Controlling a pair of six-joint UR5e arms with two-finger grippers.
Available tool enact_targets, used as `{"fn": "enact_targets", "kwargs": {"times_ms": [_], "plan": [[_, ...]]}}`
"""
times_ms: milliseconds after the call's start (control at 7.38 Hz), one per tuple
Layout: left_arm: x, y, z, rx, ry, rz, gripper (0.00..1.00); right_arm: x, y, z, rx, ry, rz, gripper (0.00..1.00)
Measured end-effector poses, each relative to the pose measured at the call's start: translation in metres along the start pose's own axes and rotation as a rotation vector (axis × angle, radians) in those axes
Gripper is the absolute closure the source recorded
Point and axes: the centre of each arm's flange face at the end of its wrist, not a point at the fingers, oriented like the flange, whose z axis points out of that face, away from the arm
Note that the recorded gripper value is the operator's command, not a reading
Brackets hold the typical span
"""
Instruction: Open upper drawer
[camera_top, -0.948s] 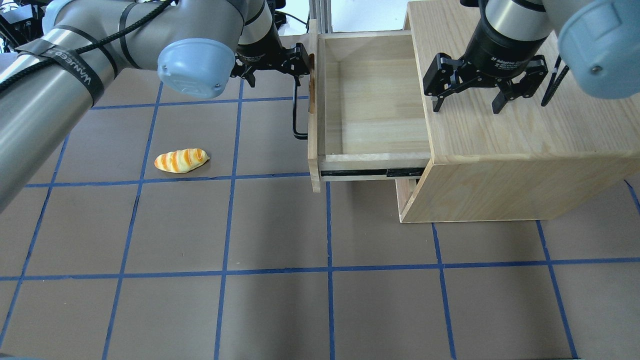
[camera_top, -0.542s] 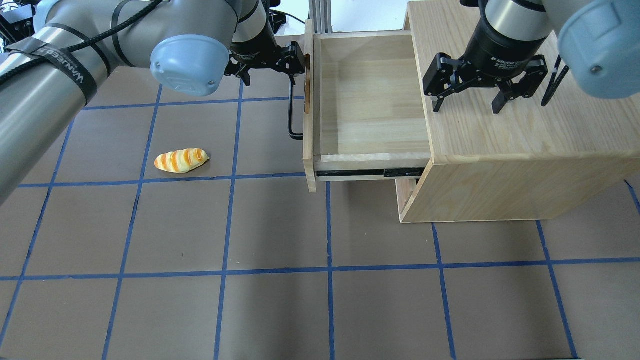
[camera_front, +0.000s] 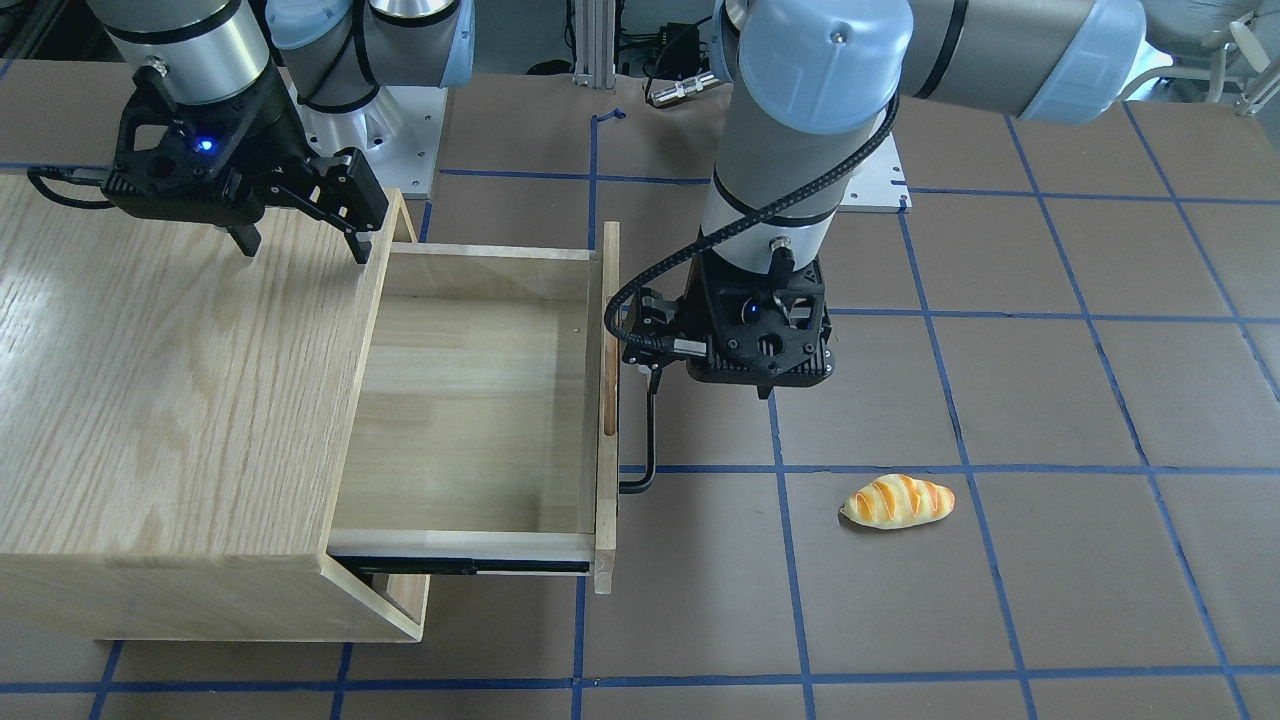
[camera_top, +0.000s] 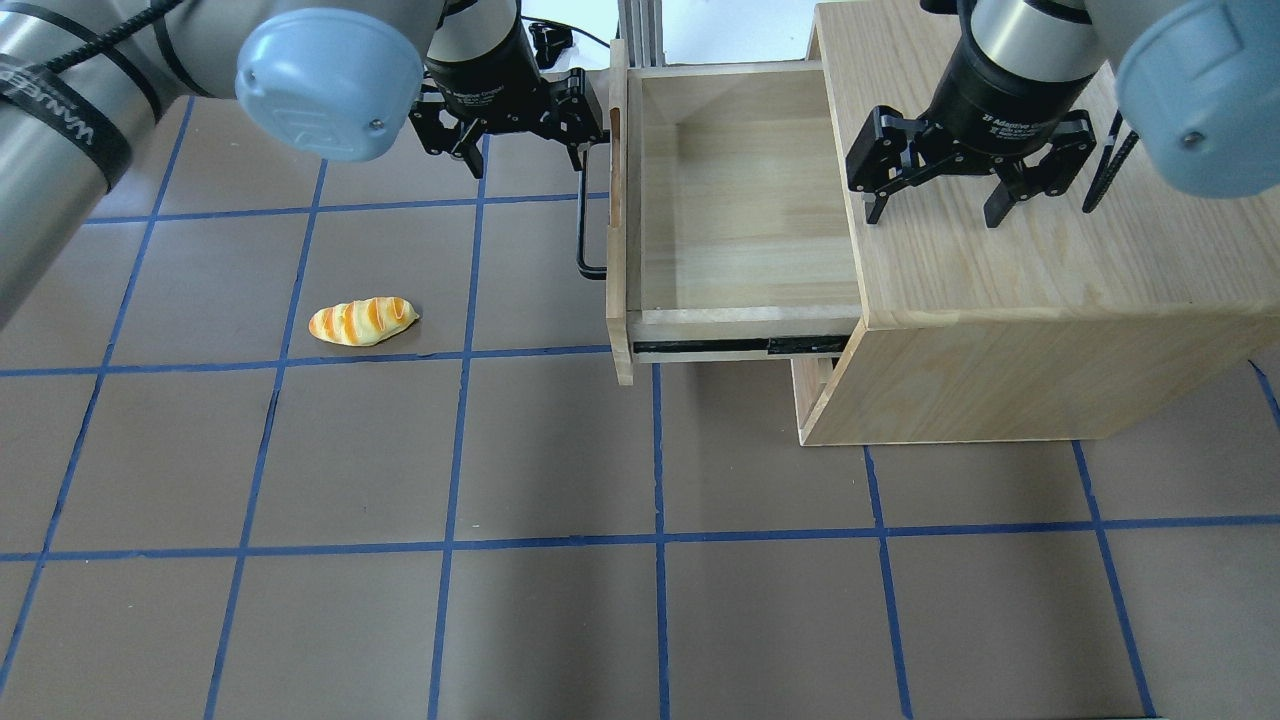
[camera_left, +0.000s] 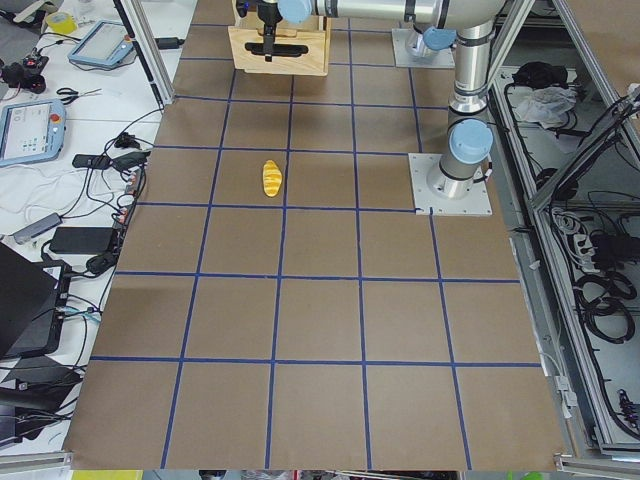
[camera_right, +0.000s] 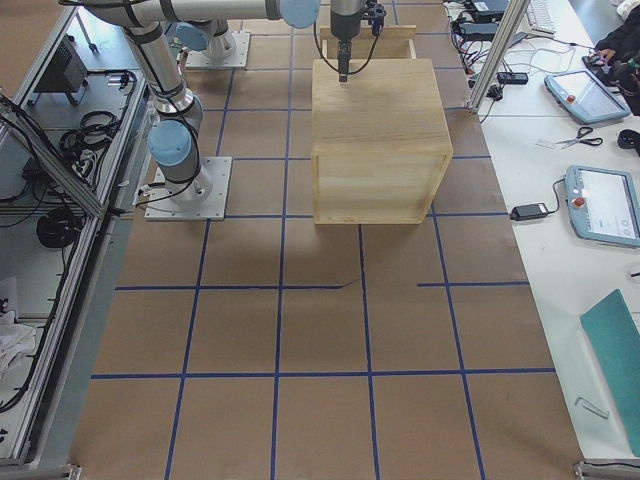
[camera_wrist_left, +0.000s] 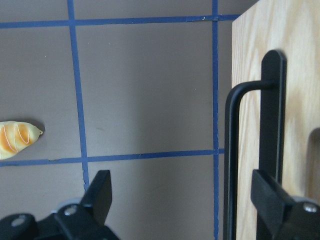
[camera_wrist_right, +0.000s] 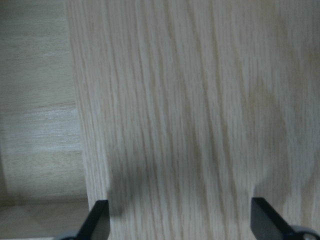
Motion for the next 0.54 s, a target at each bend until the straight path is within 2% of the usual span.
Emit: {"fn": "enact_targets", "kwargs": {"times_ms": [406,542], "plan": [[-0.033,0.011,-0.042,0.02,-0.007,-0.044,0.0,0.0,0.0,0.0,0.0,0.0,0.0,0.0],[-0.044,0.019,-0.047,0.001,-0.016,-0.056,0.0,0.0,0.0,0.0,0.0,0.0,0.0,0.0]]}}
